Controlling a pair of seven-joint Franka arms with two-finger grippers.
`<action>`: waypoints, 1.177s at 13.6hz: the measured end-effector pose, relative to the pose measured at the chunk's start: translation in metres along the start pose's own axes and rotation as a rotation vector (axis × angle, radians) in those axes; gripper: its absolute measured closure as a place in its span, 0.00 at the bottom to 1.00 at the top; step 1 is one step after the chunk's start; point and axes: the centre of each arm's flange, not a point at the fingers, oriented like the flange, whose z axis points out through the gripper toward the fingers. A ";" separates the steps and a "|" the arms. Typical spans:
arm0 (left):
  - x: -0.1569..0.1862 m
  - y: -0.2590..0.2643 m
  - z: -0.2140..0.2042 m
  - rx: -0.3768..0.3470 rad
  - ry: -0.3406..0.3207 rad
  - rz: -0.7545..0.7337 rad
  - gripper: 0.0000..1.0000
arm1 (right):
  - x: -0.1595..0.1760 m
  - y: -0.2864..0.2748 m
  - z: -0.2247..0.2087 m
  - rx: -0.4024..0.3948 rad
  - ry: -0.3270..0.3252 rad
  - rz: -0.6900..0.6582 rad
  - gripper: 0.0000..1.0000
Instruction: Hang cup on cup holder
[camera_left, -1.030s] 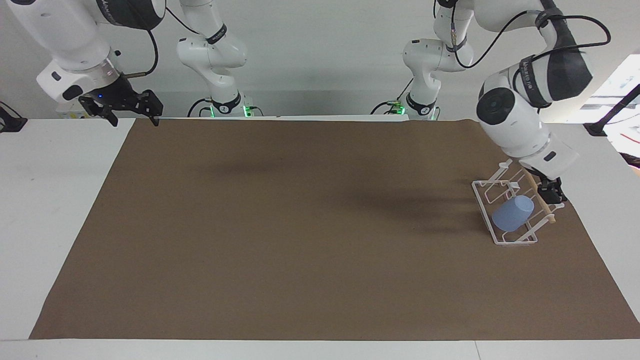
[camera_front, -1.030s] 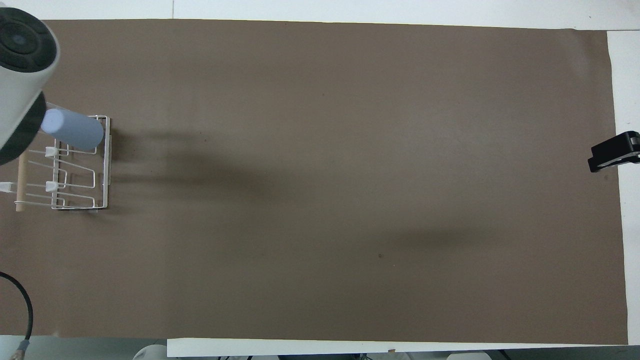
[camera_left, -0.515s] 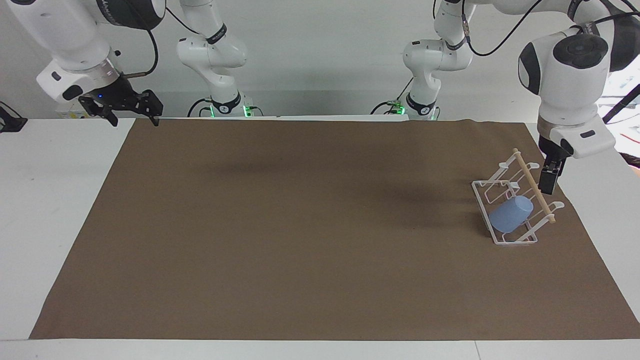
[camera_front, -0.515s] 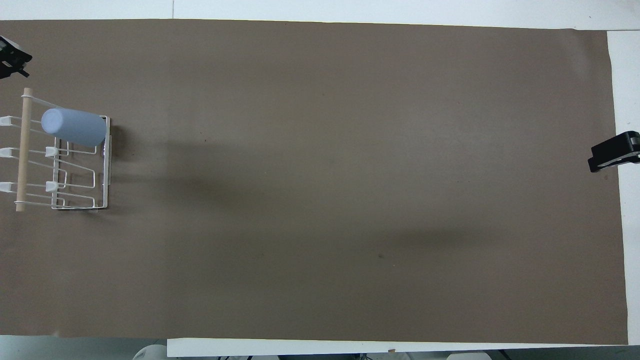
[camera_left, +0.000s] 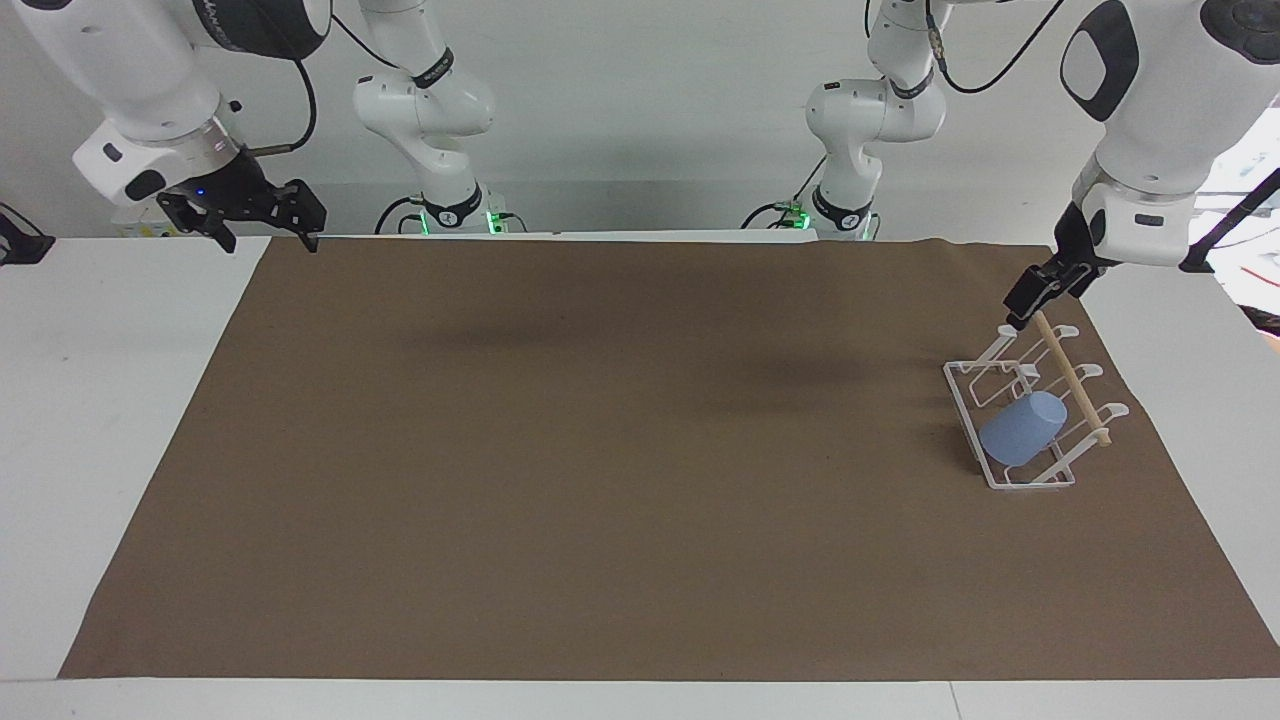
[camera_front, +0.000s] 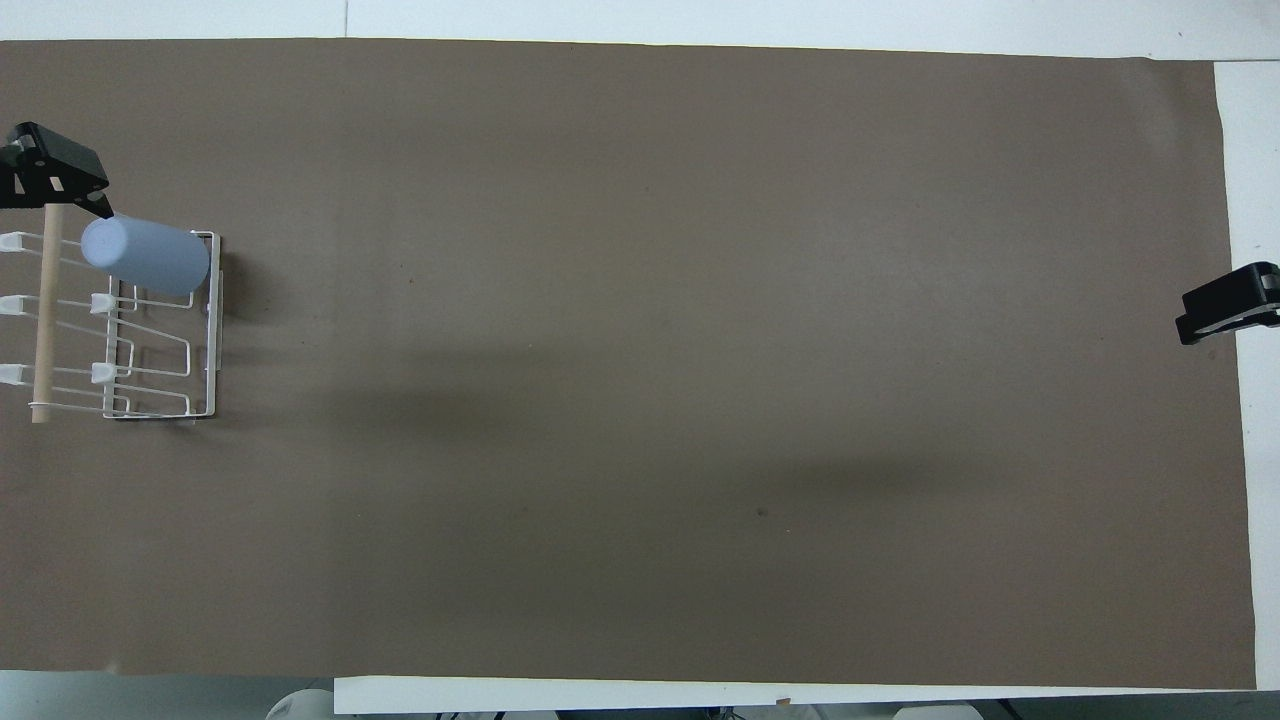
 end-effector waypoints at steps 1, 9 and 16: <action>-0.003 0.000 -0.002 0.000 -0.008 0.058 0.00 | 0.000 0.000 0.000 0.000 0.000 0.000 0.00; -0.023 0.004 -0.023 -0.014 -0.090 0.414 0.00 | 0.000 0.000 0.000 0.000 0.000 0.000 0.00; -0.011 -0.013 0.002 -0.096 -0.080 0.424 0.00 | 0.000 0.000 0.000 0.000 0.000 0.000 0.00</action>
